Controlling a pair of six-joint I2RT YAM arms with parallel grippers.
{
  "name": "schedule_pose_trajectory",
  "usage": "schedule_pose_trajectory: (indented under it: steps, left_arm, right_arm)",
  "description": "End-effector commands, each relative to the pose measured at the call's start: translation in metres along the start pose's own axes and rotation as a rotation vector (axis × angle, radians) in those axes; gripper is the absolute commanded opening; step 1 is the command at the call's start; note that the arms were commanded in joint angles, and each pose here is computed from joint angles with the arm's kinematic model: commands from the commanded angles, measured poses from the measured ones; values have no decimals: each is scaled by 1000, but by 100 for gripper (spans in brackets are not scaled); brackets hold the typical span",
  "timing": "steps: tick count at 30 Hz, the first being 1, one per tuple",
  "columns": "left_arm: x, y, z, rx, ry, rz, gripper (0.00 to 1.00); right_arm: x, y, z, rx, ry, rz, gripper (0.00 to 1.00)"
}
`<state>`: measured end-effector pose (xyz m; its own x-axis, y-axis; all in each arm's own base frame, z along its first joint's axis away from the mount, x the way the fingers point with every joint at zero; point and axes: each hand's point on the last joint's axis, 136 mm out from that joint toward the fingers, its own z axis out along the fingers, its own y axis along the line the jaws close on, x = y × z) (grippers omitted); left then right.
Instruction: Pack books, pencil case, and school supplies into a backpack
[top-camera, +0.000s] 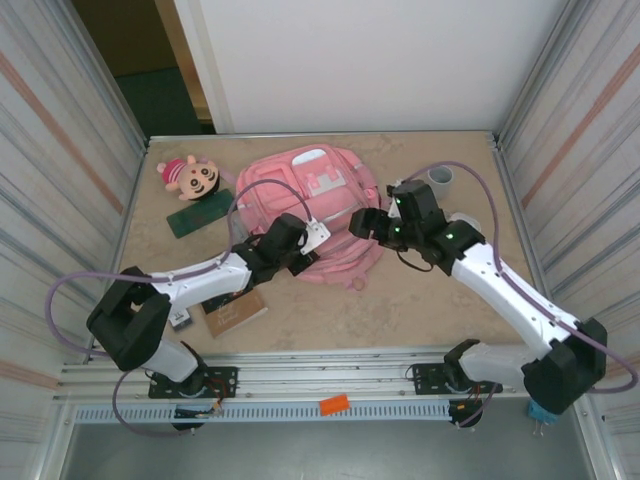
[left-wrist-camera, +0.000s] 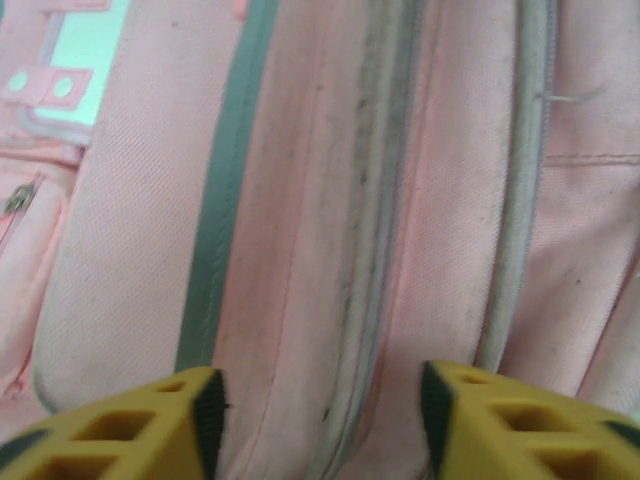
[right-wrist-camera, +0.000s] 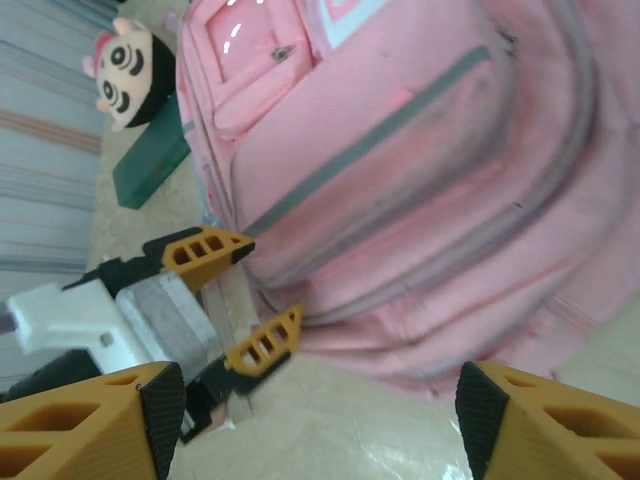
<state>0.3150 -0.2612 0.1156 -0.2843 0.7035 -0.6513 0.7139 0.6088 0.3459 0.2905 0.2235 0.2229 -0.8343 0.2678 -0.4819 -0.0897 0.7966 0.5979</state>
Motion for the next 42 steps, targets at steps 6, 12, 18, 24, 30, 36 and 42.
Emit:
schedule_pose_trajectory:
  steps: [6, 12, 18, 24, 30, 36, 42]
  left_arm:
    - [-1, 60, -52, -32, -42, -544, 63]
    - [36, 84, -39, 29, 33, -938, 60]
    - [52, 62, 16, 135, 150, -1026, 57]
    - [38, 62, 61, 146, 166, -1005, 55]
    - [10, 61, 86, 179, 143, -954, 56]
    - [13, 73, 59, 118, 126, -1034, 59]
    - [54, 74, -12, 57, 101, -1214, 65]
  right_arm:
    - [-20, 19, 75, -24, -2, -68, 64]
    - [3, -24, 108, 69, 4, 30, 62]
    - [40, -72, 128, 158, 29, 132, 59]
    - [51, -89, 114, 225, -37, 167, 59]
    - [51, -107, 103, 250, -88, 229, 61]
    - [31, -58, 80, 199, -156, 73, 66]
    - [34, 10, 68, 150, -139, -154, 66]
